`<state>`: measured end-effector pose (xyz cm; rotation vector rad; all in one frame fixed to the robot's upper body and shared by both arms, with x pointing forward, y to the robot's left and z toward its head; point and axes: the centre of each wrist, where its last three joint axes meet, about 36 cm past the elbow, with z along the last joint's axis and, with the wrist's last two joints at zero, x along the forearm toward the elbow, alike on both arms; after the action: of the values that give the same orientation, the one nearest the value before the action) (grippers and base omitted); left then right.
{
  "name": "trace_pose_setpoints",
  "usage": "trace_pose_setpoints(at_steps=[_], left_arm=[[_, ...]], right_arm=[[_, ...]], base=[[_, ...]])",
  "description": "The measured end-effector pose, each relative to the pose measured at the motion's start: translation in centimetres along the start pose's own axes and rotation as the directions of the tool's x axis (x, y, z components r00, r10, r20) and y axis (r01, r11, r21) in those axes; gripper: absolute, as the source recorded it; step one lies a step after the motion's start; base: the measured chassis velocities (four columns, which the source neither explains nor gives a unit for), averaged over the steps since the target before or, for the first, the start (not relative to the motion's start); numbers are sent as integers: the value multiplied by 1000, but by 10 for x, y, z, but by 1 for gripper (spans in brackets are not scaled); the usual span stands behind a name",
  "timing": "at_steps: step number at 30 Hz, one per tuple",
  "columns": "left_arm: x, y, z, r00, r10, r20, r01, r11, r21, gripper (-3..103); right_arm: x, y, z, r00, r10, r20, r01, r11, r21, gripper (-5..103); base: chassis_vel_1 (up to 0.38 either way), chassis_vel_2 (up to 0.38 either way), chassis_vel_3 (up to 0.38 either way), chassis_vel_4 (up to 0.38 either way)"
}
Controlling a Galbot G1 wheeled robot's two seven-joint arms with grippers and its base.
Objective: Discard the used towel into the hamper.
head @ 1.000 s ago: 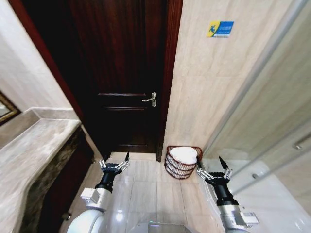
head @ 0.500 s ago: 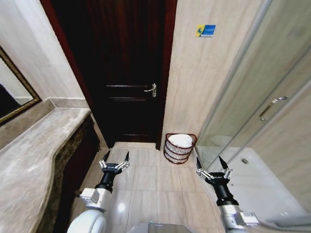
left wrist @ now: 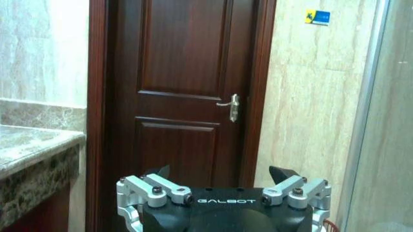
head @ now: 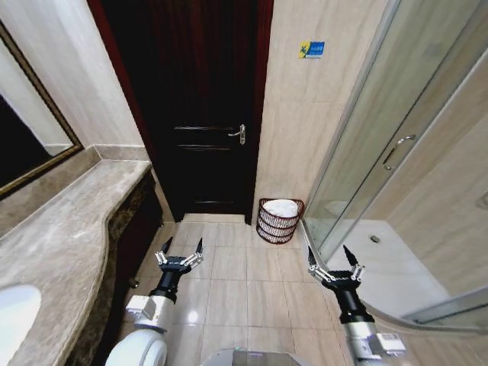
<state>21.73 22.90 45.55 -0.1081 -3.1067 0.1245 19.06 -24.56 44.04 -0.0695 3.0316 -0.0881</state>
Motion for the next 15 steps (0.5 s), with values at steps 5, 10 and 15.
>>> trace_pose_setpoints(at_steps=[5, 10, 15], left_arm=[[0, 0, 0, 1000, 0, 0, 0, 1000, 0, 100], [0, 0, 0, 1000, 0, 0, 0, 1000, 0, 100], [0, 0, 0, 1000, 0, 0, 0, 1000, 0, 100]], right_arm=[[0, 0, 0, 1000, 0, 0, 0, 1000, 0, 100], [0, 0, 0, 1000, 0, 0, 0, 1000, 0, 100], [0, 0, 0, 1000, 0, 0, 0, 1000, 0, 100]], base=[[0, 0, 0, 0], [0, 0, 0, 0], [16, -21, -26, 12]])
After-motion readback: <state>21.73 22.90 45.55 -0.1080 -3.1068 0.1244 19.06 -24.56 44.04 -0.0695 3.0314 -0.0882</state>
